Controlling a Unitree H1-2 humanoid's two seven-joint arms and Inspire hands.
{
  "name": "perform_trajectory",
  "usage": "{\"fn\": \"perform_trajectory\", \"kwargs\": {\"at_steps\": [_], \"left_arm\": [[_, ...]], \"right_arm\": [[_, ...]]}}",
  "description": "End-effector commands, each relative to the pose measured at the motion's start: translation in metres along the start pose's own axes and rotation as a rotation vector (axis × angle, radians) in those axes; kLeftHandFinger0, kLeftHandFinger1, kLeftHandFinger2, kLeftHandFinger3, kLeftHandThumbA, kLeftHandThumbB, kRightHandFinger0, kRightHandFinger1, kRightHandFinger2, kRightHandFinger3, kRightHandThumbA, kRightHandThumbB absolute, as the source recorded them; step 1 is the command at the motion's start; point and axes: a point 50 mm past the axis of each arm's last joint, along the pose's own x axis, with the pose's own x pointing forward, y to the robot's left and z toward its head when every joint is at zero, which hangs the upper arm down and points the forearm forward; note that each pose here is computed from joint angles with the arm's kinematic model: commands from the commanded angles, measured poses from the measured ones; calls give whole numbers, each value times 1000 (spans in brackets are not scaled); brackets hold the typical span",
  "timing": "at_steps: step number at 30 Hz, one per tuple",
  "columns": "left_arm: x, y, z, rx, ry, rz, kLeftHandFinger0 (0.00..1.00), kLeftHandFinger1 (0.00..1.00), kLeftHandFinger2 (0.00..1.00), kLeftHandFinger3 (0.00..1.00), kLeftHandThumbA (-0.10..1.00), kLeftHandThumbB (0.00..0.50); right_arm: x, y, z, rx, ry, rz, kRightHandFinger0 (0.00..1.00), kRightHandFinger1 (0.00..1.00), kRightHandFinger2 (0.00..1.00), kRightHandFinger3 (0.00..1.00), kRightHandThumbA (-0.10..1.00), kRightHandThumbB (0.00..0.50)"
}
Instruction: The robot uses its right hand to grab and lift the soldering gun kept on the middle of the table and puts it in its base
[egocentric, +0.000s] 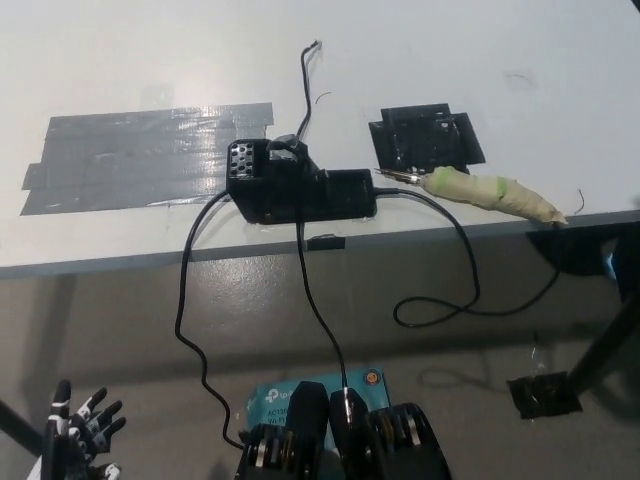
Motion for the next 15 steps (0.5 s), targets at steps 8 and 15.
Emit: {"fn": "perform_trajectory", "kwargs": {"at_steps": [8,15], "left_arm": [[2,-2,19,20,-48,-38,1000,1000,1000,1000,1000,465],[4,-1,22,25,-47,-35,1000,1000,1000,1000,1000,477]], "right_arm": [[92,14,25,-263,27,57,1000,1000,1000,1000,262,287],[113,34,4,-402,78,148,1000,1000,1000,1000,283,300]]}}
